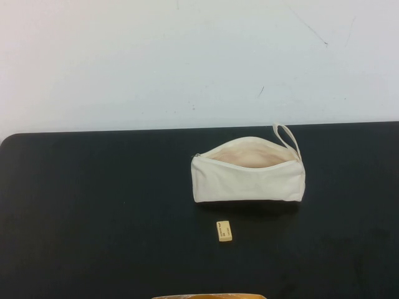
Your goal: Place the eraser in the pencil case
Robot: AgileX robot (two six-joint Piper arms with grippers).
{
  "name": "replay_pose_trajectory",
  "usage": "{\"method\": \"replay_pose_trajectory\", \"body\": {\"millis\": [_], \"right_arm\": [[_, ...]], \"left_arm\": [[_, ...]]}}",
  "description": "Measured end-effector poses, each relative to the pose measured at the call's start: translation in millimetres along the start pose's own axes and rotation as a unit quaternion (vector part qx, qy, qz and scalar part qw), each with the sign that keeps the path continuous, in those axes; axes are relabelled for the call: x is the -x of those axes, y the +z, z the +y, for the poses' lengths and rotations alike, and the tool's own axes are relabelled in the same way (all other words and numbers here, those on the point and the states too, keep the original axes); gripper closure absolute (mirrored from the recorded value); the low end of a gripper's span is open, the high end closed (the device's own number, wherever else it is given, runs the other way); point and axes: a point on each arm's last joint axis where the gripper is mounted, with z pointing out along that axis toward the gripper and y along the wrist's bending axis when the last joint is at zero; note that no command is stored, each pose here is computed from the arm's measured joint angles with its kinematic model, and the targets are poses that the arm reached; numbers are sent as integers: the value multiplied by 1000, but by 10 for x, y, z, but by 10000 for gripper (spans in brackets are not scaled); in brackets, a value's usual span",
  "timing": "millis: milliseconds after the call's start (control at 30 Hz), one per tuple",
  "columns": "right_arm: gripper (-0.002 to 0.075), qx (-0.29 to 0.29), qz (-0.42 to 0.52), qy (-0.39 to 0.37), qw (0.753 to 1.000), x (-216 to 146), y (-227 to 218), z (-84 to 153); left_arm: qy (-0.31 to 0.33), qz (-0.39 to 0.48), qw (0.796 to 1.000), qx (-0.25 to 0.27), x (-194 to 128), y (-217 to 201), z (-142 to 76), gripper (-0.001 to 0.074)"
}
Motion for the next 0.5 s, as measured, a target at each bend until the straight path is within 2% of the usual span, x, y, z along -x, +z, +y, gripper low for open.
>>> {"method": "replay_pose_trajectory", "body": {"millis": [200,500], "right_arm": [[727,-7,-155,5,988,278,-43,-14],[727,41,-312,166,935,544,-180,-25]], "left_arm": [[0,0,1000,0,0,0,0,738],[0,0,1000,0,0,0,0,738]]}}
